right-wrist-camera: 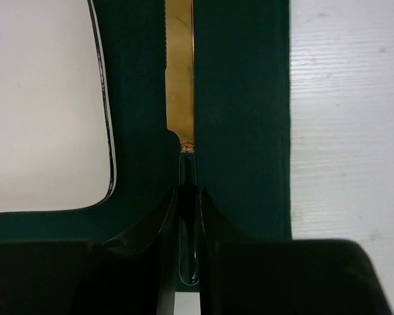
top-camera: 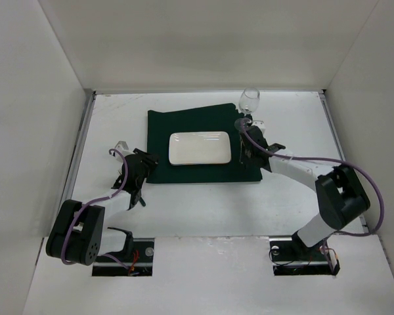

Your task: Set the dinner table for one person

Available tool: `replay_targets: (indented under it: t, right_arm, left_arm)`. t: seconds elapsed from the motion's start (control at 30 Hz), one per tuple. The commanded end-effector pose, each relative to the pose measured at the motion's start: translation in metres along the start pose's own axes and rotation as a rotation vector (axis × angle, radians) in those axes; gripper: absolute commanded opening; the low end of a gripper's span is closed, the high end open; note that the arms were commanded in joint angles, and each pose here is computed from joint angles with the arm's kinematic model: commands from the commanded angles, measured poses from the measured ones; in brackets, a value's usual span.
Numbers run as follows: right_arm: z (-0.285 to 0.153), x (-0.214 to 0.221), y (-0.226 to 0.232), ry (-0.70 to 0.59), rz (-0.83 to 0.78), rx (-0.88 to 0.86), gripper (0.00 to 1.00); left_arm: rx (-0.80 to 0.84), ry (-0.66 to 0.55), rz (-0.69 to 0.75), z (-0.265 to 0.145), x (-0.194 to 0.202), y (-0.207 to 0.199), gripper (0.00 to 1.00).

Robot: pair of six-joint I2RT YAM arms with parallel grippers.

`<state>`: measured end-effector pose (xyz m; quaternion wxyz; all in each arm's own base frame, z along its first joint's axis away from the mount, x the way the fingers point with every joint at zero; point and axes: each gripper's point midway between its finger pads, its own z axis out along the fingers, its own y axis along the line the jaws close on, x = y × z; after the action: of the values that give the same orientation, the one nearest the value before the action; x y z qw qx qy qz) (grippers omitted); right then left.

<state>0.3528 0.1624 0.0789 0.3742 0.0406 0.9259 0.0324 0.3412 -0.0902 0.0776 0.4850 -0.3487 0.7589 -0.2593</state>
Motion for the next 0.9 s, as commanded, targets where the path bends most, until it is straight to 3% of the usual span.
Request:
replay_targets:
  t: [0.0, 0.4, 0.87]
  right_arm:
    - [0.003, -0.028, 0.027, -0.057, 0.018, -0.088, 0.09]
    - [0.022, -0.001, 0.026, 0.022, 0.026, -0.07, 0.09]
    - [0.032, -0.001, 0.016, 0.036, 0.073, -0.034, 0.1]
  left_arm:
    - [0.045, -0.033, -0.016, 0.001, -0.008, -0.011, 0.28]
    - [0.045, -0.024, -0.02, 0.001, -0.006, -0.011, 0.28]
    - [0.043, -0.024, -0.021, 0.001, -0.006, -0.01, 0.28]
